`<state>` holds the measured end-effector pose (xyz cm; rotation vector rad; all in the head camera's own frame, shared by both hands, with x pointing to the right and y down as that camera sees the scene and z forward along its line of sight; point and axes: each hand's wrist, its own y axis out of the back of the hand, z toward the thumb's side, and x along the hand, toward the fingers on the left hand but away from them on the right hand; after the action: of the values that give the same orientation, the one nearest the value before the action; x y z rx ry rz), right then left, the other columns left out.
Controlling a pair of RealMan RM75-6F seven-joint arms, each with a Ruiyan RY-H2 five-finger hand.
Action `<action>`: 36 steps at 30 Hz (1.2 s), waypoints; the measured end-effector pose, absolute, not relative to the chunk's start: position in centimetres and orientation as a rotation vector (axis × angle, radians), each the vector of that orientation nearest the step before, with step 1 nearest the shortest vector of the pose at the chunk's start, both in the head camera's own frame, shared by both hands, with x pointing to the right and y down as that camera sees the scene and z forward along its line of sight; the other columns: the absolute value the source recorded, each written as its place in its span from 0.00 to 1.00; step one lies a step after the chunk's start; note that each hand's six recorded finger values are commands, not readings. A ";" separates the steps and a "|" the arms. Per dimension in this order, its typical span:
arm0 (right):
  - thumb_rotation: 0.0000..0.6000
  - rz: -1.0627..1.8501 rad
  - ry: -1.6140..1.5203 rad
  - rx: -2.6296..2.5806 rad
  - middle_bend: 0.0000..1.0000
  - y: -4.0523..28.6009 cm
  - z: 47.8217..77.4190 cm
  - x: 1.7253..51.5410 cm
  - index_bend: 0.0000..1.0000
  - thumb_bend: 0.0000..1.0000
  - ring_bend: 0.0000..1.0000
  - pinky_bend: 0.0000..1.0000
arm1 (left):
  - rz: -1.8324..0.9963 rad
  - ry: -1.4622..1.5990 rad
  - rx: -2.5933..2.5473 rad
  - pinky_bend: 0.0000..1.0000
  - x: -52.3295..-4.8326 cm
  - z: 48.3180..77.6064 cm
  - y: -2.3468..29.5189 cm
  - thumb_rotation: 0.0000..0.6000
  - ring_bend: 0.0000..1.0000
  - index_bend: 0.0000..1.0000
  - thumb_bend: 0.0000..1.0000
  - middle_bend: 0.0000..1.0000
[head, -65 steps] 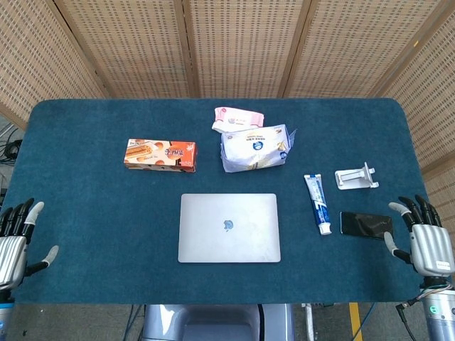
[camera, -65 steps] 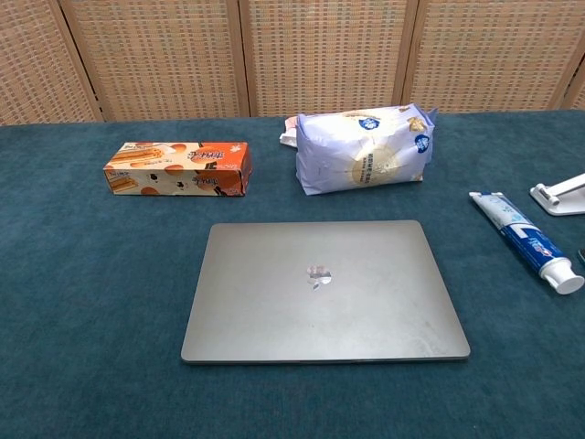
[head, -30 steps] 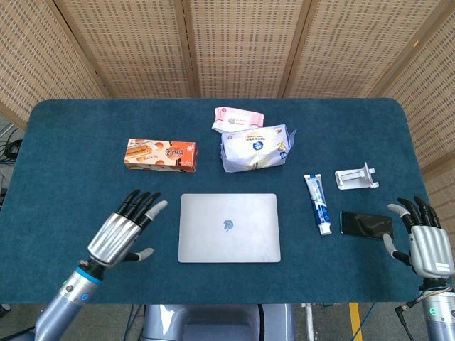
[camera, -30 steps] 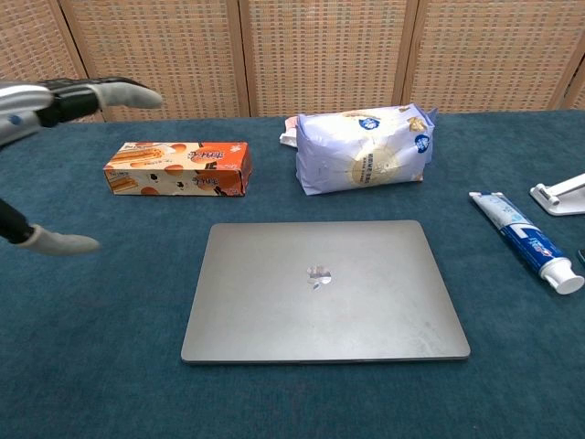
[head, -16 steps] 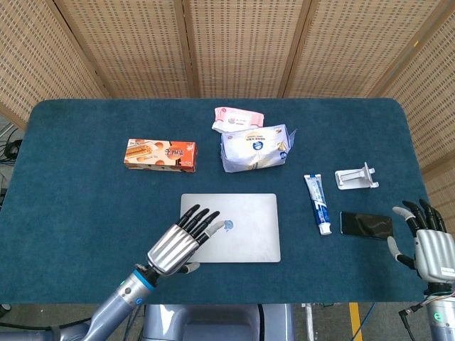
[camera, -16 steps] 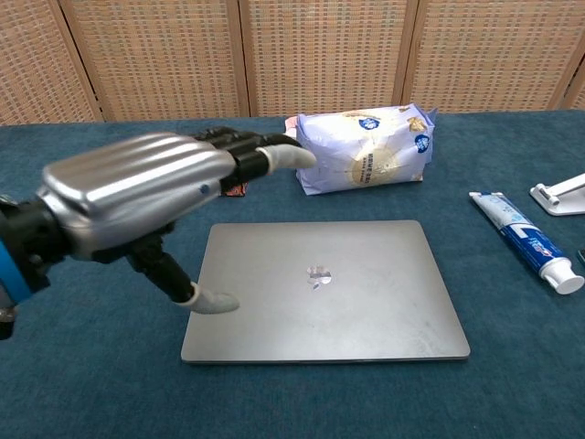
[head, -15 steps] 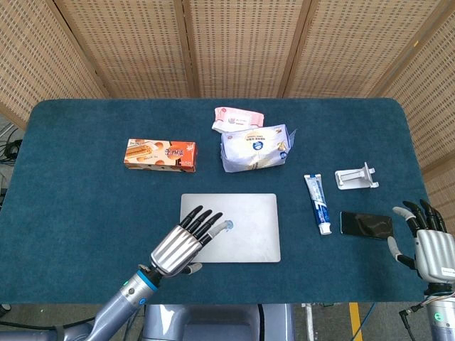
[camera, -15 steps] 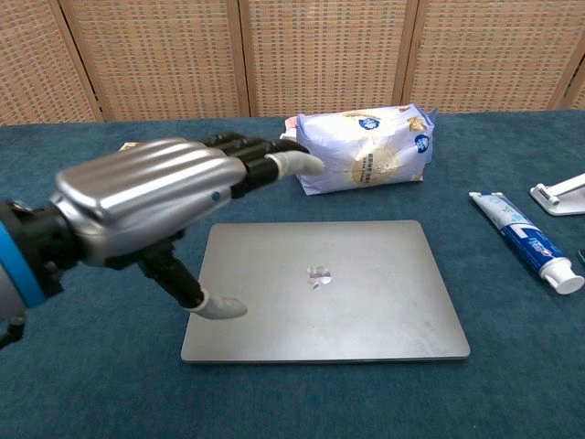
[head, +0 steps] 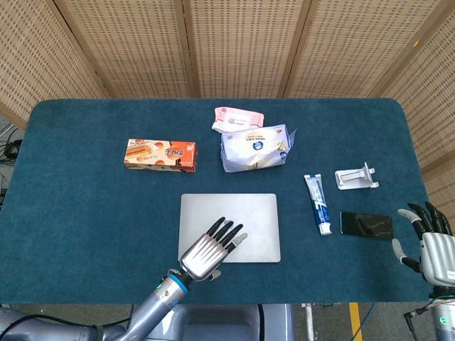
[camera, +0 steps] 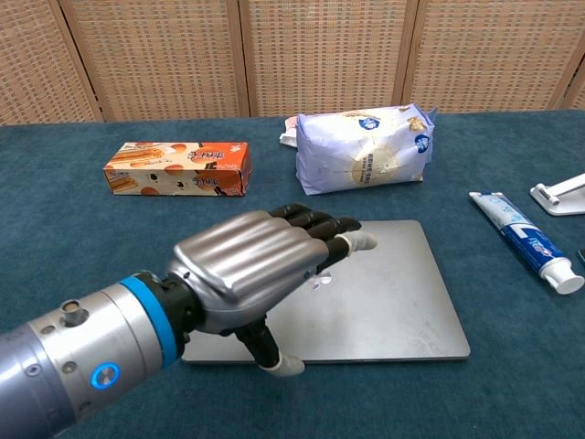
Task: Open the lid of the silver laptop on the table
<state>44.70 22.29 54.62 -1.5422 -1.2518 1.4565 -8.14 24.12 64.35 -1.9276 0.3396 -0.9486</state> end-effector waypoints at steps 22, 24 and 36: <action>1.00 1.516 -1.291 -1.472 0.16 23.4 53.6 47.4 0.25 0.41 0.00 0.10 | -1.040 0.338 -1.881 0.00 -5.0 68.2 24.6 0.91 0.00 0.00 0.14 0.00; 1.00 1.521 -1.296 -1.465 0.17 23.5 53.5 47.6 0.25 0.41 0.00 0.10 | -1.044 0.338 -1.878 0.00 -4.8 68.4 24.5 0.91 0.00 0.00 0.14 0.00; 1.00 1.541 -1.307 -1.453 0.17 23.7 53.5 48.5 0.25 0.41 0.00 0.10 | -1.065 0.331 -1.855 0.00 -4.0 69.6 24.3 0.91 0.00 0.00 0.14 0.00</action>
<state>48.53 23.69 53.51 -1.4530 -1.3069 1.5414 -3.98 24.34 69.64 -1.8546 0.3309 -1.0654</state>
